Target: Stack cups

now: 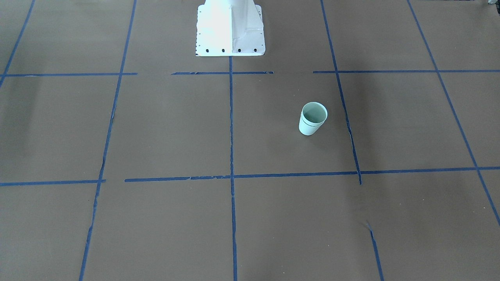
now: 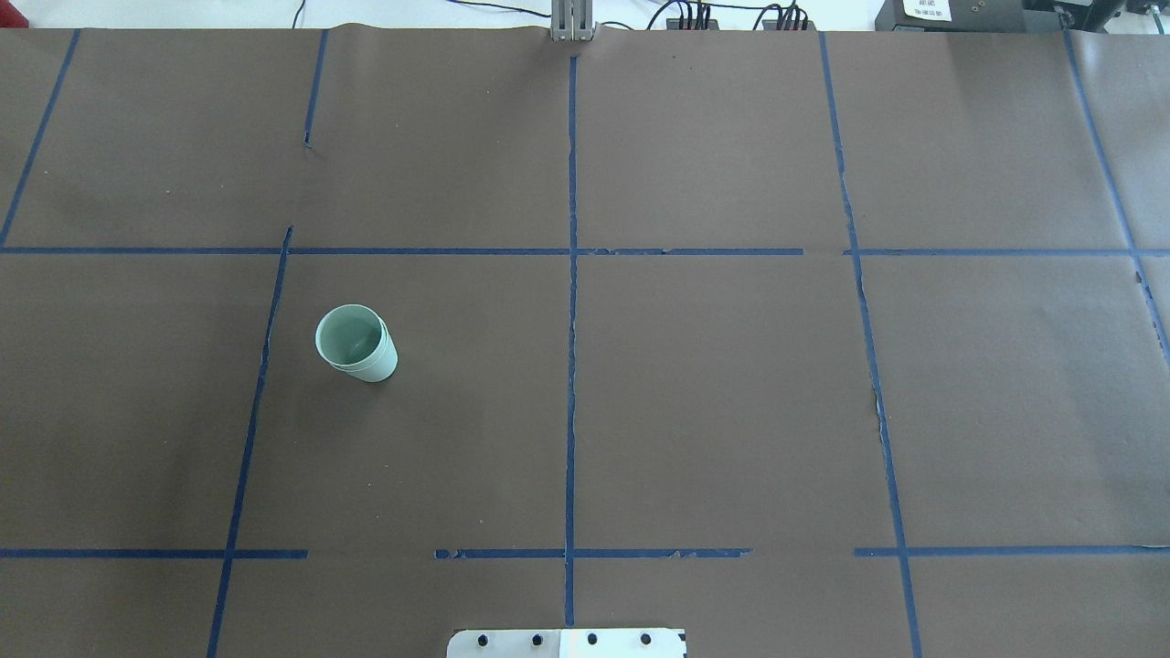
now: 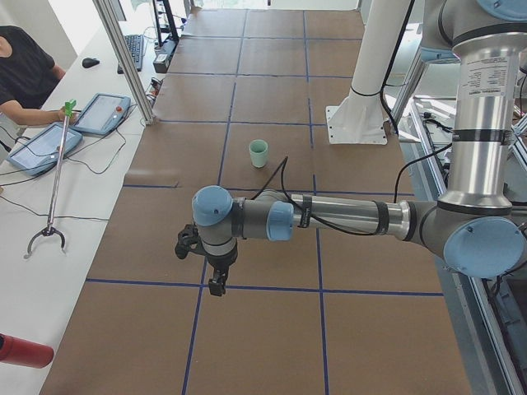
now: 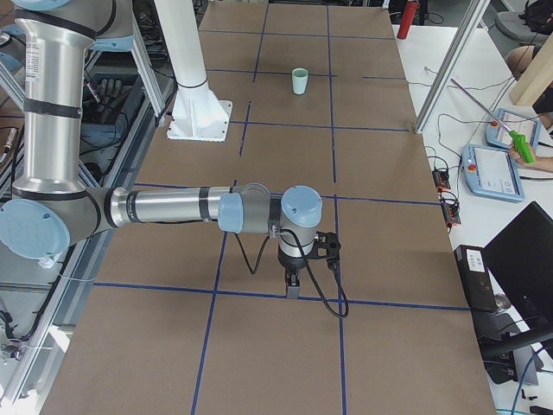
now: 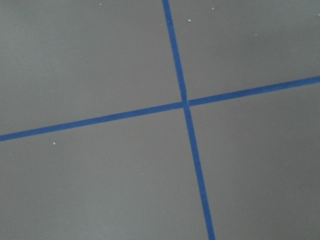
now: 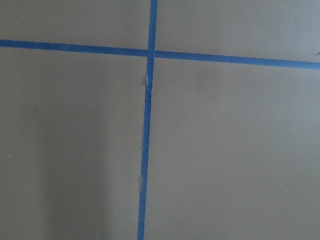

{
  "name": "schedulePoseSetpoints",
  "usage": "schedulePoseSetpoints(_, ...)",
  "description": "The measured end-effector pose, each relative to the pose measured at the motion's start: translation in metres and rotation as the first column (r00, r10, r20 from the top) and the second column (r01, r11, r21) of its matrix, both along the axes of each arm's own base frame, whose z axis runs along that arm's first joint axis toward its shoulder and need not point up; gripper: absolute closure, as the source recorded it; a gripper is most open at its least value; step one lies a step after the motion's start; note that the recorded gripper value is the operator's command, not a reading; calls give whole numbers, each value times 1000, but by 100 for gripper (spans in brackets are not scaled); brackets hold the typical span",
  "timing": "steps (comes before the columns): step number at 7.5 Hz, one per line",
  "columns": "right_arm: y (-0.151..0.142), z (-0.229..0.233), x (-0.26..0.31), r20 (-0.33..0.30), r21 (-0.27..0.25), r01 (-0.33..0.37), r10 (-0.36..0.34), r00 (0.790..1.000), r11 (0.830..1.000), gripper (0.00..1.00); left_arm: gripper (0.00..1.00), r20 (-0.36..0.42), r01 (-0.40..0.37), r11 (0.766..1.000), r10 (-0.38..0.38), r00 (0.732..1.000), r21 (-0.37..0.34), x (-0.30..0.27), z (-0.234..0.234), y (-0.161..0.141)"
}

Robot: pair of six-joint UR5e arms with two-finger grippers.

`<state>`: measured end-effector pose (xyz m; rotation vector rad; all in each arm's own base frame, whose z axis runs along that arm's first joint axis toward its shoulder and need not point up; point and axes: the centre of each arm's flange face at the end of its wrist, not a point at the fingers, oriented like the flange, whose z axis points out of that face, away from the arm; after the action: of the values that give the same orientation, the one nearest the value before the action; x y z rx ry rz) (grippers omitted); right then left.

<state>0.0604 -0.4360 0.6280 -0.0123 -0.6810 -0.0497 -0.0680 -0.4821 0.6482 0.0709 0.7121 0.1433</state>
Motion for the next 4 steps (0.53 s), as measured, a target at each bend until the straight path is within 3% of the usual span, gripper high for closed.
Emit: schedulePoseSetpoints(4,0,0,0,0,0,0,0,1000,1000,0,0,-50,12,1000,-13,999,-21,-2,7,9)
